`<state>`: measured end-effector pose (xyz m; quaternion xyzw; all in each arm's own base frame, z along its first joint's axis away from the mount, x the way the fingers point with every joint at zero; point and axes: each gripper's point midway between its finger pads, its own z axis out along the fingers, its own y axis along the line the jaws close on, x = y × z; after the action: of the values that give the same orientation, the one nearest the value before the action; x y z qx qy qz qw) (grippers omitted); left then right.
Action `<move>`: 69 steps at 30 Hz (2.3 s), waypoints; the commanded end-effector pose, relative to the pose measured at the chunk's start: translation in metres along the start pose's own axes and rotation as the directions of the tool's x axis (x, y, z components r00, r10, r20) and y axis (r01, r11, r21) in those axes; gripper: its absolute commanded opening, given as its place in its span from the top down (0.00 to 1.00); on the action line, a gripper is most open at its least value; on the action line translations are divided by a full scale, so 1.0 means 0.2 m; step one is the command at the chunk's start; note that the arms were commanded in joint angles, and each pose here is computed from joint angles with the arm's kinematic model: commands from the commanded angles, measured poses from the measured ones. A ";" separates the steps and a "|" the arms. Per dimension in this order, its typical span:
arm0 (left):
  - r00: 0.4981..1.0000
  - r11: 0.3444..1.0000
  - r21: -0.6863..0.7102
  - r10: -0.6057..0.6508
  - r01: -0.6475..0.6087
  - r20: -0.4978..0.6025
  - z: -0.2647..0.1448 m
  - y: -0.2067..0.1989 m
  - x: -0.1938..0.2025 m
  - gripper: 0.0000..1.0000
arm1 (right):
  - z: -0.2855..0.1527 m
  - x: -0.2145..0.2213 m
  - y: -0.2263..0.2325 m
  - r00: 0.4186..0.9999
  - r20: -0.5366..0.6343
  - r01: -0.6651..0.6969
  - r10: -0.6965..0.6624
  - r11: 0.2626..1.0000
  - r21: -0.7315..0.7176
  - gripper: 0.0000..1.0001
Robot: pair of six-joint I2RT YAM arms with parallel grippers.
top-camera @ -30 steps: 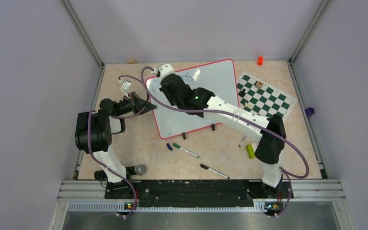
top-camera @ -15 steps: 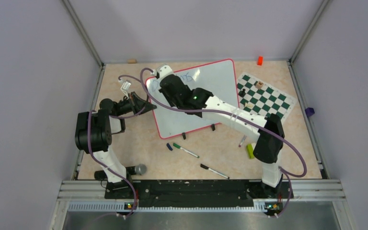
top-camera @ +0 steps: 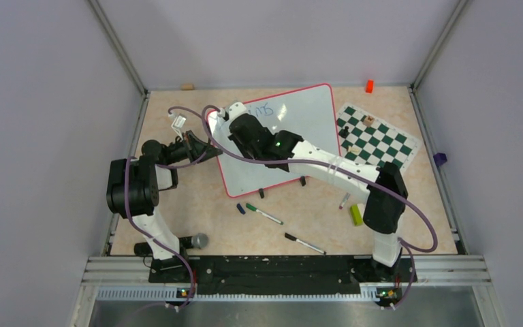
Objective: Write a sentence on the whiteboard
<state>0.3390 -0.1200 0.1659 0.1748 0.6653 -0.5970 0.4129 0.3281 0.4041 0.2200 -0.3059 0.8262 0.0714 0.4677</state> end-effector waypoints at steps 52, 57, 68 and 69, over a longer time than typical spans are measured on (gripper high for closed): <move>0.979 0.978 0.049 0.202 -0.201 -0.010 0.01 -0.09 -0.05 1.00 | -0.04 -0.22 -0.01 0.995 0.100 -0.016 0.022 0.998 -0.053 1.00; 0.979 0.978 0.049 0.204 -0.203 -0.009 0.01 -0.09 -0.06 1.00 | -0.02 -0.21 0.00 0.996 0.091 -0.010 0.015 0.999 -0.054 1.00; 0.980 0.979 0.049 0.201 -0.200 -0.010 0.01 -0.09 -0.05 1.00 | 0.02 -0.17 -0.03 0.998 0.067 -0.007 0.007 1.000 -0.007 1.00; 0.979 0.978 0.048 0.203 -0.202 -0.009 0.01 -0.09 -0.06 1.00 | 0.02 -0.17 -0.04 0.998 0.064 -0.007 0.007 1.000 0.002 1.00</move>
<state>0.3386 -0.1201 0.1662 0.1806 0.6636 -0.5950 0.4160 0.3345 0.4143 0.2328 -0.3182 0.8169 0.0927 0.4720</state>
